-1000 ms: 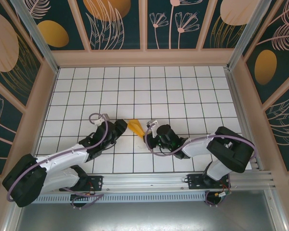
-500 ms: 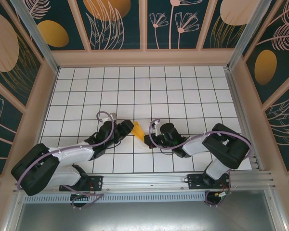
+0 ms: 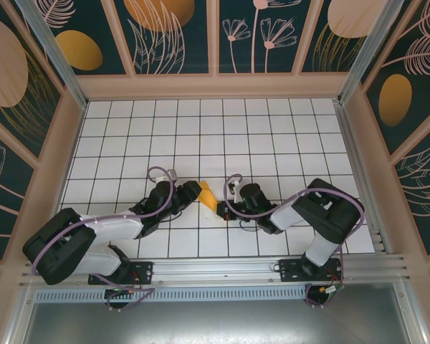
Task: Fold a paper plane with a square sheet of paper (pick it up from the middle)
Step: Fold the wing for the fifth time at the center of the table.
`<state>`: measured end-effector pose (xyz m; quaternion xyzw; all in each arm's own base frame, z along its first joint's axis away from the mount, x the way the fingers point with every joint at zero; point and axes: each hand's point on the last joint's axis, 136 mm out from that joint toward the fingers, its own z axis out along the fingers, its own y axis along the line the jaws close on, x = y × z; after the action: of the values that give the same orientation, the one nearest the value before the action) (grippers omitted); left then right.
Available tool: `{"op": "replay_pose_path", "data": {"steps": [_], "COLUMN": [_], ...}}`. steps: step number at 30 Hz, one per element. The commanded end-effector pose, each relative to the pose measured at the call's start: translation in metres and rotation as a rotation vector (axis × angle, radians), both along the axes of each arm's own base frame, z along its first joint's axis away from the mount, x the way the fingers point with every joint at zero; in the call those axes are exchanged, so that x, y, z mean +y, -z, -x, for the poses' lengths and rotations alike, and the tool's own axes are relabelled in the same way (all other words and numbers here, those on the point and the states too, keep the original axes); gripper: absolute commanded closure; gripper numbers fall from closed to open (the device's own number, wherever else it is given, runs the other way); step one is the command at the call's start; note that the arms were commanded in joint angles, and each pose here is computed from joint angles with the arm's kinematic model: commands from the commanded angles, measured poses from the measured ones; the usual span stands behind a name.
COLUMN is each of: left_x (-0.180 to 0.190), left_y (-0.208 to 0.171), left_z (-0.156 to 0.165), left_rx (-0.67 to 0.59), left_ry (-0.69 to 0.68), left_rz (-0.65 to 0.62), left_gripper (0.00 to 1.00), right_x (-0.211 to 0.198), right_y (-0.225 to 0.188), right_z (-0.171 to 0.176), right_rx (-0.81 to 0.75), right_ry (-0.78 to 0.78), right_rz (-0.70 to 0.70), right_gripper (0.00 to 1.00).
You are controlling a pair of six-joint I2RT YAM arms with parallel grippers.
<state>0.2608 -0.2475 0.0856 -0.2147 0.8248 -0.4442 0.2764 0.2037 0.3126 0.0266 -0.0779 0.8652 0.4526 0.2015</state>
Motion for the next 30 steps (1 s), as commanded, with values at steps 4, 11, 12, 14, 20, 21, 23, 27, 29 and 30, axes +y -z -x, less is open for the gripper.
{"op": "replay_pose_path", "data": {"steps": [4,11,12,14,20,21,23,27,29,30], "left_x": [-0.017,-0.034,-0.038,-0.042,-0.048,-0.049,-0.052,-0.058,-0.061,-0.062], "left_y": [-0.005,-0.005,-0.007,-0.008,-0.01,-0.009,-0.009,-0.008,-0.005,-0.003], "left_z": [0.004,0.007,0.006,0.005,0.002,0.002,0.002,0.001,0.0,-0.001], "left_rx": [-0.026,-0.052,-0.06,-0.075,-0.1,-0.099,-0.102,-0.098,-0.094,-0.091], "left_ry": [0.059,0.11,0.121,0.126,0.137,0.143,0.153,0.17,0.176,0.178], "left_rz": [0.034,0.058,0.067,0.074,0.092,0.09,0.099,0.108,0.102,0.1], "left_gripper": [0.56,0.56,0.56,0.56,0.54,0.54,0.54,0.54,0.53,0.53], "right_x": [-0.001,-0.003,-0.004,-0.005,-0.006,-0.006,-0.006,-0.006,-0.006,-0.006], "right_y": [0.004,0.012,0.014,0.015,0.019,0.02,0.021,0.023,0.023,0.023], "right_z": [0.004,0.003,0.003,0.002,0.002,0.002,0.002,0.002,0.002,0.002], "right_rx": [0.08,0.184,0.198,0.208,0.231,0.234,0.242,0.253,0.255,0.256], "right_ry": [0.009,0.055,0.064,0.07,0.08,0.079,0.082,0.083,0.085,0.087], "right_rz": [-0.041,-0.053,-0.05,-0.051,-0.029,-0.027,-0.025,-0.025,-0.028,-0.029], "right_gripper": [1.0,1.0,1.0,1.0,1.0,1.0,1.0,1.0,1.0,1.0]}}
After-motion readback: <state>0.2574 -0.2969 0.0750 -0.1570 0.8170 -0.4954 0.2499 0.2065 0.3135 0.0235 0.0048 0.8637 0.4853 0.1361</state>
